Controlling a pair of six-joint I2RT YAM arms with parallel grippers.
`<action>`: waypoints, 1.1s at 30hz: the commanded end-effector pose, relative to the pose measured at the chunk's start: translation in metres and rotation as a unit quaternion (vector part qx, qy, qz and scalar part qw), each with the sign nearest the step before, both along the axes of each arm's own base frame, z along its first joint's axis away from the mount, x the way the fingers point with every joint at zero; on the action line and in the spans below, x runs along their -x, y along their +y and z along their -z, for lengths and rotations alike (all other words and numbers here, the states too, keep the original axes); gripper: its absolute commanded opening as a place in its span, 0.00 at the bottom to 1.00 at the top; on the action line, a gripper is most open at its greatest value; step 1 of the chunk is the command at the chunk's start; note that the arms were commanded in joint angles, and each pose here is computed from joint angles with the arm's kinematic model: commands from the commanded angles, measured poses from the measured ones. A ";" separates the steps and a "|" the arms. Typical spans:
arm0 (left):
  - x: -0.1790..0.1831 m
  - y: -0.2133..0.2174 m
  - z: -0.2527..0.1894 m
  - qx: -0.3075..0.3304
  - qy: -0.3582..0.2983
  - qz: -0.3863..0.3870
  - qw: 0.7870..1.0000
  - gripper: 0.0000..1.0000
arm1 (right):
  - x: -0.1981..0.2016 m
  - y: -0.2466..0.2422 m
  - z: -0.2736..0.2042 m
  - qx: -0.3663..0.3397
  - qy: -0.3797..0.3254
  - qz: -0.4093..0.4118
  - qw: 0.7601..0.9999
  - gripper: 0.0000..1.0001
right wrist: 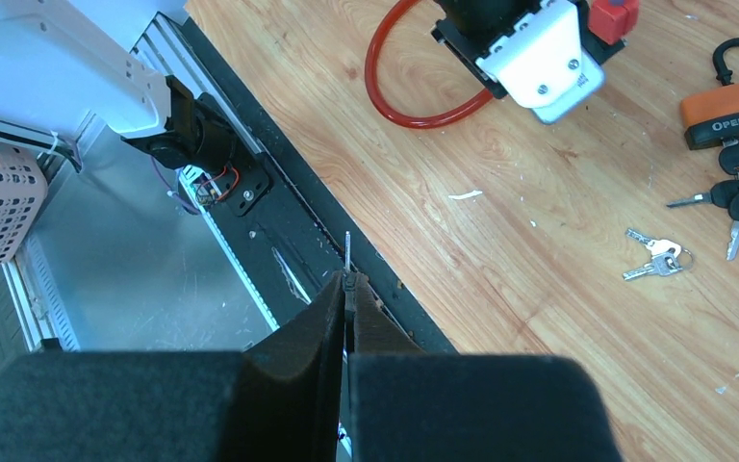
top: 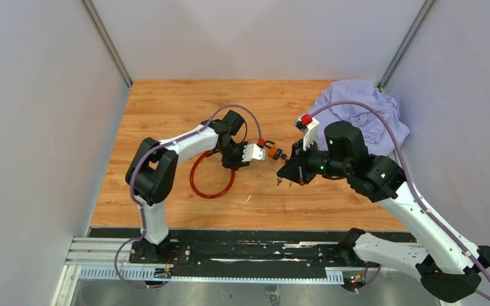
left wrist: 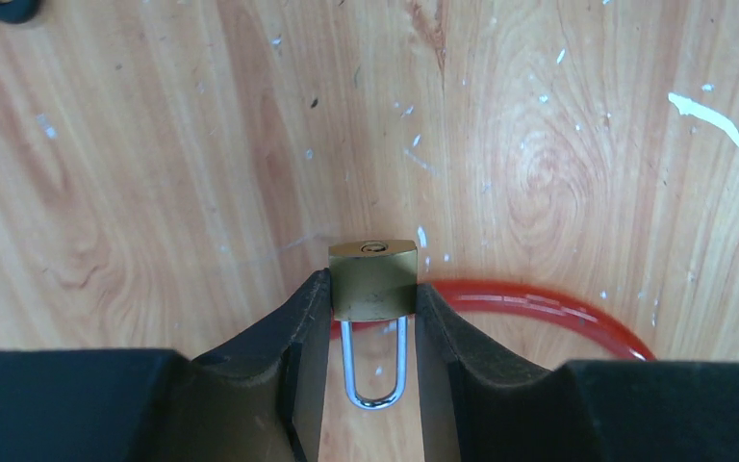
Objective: Unlock with the key
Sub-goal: Place the lock at the center of the board.
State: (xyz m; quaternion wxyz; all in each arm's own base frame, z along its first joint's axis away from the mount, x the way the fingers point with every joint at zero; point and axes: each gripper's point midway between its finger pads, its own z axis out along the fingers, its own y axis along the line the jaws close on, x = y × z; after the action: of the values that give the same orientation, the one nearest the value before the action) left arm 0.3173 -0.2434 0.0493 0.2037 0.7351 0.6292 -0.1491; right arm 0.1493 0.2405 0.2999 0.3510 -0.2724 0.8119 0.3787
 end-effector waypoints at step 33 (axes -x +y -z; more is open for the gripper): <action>-0.055 0.038 -0.089 -0.093 -0.177 0.011 0.980 0.98 | 0.011 -0.013 -0.002 0.009 -0.006 0.002 1.000 0.01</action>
State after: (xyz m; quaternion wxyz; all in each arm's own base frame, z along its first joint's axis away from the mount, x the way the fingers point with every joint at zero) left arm 0.3477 -0.2307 0.0808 0.1830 0.7660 0.6139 -0.0542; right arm 0.1424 0.2336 0.2966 0.3414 -0.2709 0.8187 0.3739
